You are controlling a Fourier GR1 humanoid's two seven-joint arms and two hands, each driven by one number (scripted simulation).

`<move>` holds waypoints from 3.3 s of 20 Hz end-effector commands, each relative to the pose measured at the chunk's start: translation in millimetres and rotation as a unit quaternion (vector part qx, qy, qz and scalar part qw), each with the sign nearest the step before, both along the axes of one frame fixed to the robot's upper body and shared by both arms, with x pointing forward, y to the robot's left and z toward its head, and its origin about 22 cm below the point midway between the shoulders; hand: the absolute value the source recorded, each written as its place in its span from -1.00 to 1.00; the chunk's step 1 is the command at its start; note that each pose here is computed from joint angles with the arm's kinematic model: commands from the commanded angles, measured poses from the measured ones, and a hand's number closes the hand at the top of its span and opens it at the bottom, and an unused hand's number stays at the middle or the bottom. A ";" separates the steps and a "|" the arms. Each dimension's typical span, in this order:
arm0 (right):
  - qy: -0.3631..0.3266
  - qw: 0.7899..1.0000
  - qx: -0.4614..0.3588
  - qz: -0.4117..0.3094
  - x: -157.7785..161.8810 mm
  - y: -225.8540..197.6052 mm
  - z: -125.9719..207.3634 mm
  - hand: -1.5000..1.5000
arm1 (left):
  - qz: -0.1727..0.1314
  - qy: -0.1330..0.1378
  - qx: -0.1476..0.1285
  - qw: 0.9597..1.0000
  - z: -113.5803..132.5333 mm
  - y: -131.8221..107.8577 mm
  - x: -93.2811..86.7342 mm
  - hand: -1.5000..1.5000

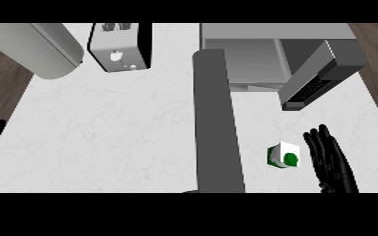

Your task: Pick up the milk, place it into the microwave and close the microwave

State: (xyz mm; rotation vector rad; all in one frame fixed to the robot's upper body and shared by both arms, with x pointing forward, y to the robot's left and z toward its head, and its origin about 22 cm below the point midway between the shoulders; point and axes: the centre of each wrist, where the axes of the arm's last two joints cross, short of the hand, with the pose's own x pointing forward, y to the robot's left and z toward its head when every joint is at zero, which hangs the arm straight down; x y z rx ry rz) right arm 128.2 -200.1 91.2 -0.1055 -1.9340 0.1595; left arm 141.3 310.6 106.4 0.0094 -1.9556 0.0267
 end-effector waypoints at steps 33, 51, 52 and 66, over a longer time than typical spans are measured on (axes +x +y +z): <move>0.085 0.994 0.010 -0.075 22.2 -106.8 -190.3 -1.00 | 0.005 -0.012 0.008 1.000 4.7 28.7 -51.6 -1.00; 0.085 0.994 -0.023 -0.071 81.8 -113.4 -248.4 1.00 | -0.005 0.001 -0.002 1.000 28.7 31.6 -43.9 -1.00; 0.080 0.994 -0.008 -0.074 65.4 -120.0 -256.3 1.00 | 0.005 -0.005 0.002 1.000 5.2 37.0 -56.2 -1.00; -0.009 0.997 -0.017 -0.074 125.9 -116.8 -233.1 1.00 | -0.012 -0.001 0.001 1.000 10.2 28.0 -31.2 -1.00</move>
